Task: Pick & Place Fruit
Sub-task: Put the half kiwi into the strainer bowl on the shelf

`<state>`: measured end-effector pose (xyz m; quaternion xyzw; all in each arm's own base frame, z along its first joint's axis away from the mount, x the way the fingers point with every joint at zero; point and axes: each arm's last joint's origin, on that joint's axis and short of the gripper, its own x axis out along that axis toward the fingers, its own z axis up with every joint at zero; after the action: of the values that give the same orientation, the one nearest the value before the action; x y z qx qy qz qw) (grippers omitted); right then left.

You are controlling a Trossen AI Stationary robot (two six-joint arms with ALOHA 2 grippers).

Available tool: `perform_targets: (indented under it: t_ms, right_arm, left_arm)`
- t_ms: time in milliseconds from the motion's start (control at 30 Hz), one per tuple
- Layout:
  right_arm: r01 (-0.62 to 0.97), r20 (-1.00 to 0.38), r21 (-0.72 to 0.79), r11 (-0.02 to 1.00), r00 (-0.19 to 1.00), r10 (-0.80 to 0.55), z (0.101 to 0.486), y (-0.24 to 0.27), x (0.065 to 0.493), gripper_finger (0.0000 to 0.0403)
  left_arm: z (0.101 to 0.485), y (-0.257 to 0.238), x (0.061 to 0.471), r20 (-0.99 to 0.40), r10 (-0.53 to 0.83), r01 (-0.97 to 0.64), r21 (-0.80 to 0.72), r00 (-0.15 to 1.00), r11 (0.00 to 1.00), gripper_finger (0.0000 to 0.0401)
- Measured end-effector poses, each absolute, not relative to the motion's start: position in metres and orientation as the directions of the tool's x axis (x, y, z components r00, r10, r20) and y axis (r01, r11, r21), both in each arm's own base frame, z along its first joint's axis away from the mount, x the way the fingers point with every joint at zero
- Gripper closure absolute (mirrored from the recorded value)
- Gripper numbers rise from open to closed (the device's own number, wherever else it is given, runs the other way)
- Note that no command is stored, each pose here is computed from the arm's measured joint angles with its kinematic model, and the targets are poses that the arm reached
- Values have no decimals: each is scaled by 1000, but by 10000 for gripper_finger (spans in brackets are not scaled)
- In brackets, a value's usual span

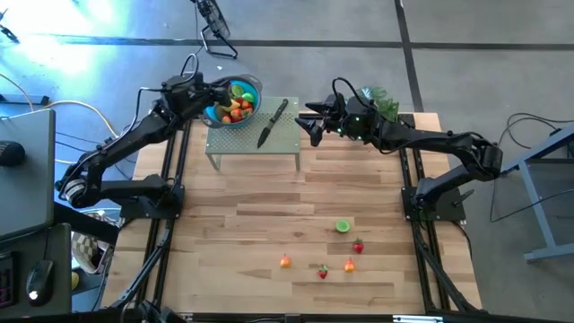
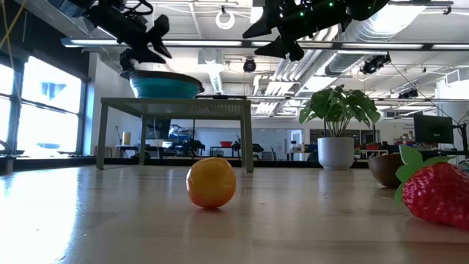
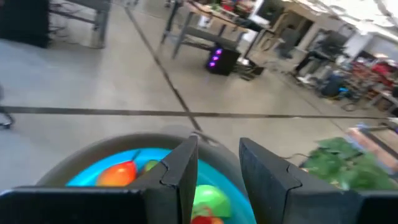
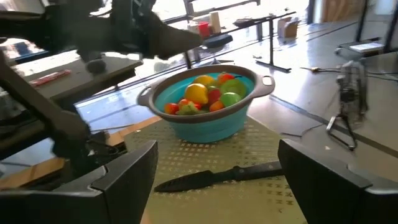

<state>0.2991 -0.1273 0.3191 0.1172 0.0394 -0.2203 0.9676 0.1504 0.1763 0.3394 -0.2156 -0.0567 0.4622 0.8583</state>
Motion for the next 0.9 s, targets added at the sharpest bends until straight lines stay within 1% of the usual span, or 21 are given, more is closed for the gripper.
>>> perform_targets:
  t_ms: [167,367,500,700,900]
  right_arm:
    - [370,-128,236,898,928,-349,319,-123,301,78]
    - [330,-118,242,912,943,-310,320,-117,303,78]
    - [315,-103,236,919,949,-298,322,-113,305,78]
    - [309,-75,208,928,951,-300,324,-113,305,78]
    - [302,-67,207,930,953,-295,325,-113,305,78]
  left_arm:
    - [347,165,150,-67,760,-703,-438,647,560,285]
    - [346,142,173,-71,665,-622,-437,744,649,285]
    - [345,119,190,-81,623,-593,-423,778,685,285]
    - [345,79,209,-79,523,-505,-415,849,757,285]
    - [346,34,219,-70,501,-484,-400,863,778,285]
